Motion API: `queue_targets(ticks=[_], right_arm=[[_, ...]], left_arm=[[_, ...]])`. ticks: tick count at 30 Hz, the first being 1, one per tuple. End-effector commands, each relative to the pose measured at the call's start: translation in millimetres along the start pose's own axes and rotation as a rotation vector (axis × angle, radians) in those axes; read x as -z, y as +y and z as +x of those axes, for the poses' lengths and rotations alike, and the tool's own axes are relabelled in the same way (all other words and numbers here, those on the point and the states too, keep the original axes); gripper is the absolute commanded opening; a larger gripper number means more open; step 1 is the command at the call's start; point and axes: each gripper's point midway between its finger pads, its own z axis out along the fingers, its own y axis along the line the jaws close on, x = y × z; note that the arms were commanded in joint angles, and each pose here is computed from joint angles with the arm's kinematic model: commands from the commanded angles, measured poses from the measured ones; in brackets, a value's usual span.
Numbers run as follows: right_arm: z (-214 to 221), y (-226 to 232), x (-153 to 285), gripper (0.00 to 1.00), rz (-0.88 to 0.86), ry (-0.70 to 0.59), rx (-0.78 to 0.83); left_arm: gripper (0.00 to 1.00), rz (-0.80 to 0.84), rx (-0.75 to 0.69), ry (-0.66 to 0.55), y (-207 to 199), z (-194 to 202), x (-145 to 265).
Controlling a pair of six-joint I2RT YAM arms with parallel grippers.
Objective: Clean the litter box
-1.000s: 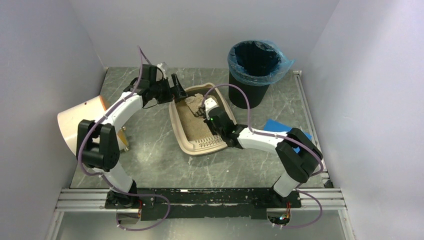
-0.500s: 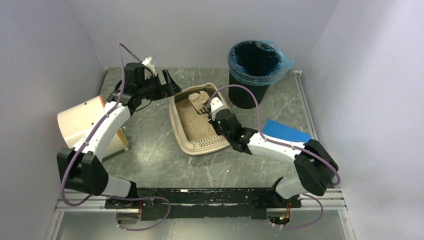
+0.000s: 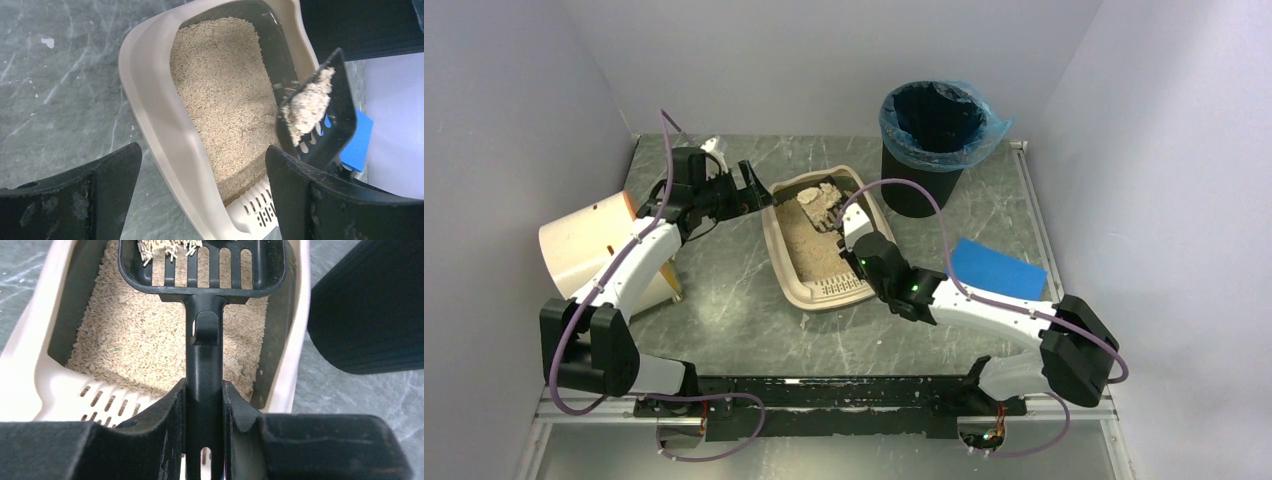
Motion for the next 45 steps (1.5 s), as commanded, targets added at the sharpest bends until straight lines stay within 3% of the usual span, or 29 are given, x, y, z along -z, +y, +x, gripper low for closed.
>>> queue_targets(ticks=[1, 21, 45], right_arm=[[-8.5, -13.6, 10.3, 0.0, 0.064, -0.062, -0.029], [-27.4, -17.9, 37.8, 0.0, 0.142, -0.198, -0.009], [-28.5, -17.6, 48.4, 0.0, 0.192, -0.208, 0.041]], left_arm=[[0.98, 0.009, -0.022, -0.036, 7.0, -6.8, -2.7], [0.98, -0.029, -0.073, -0.038, 18.1, -6.7, -6.7], [0.98, -0.032, -0.089, -0.043, 19.3, -5.9, -4.3]])
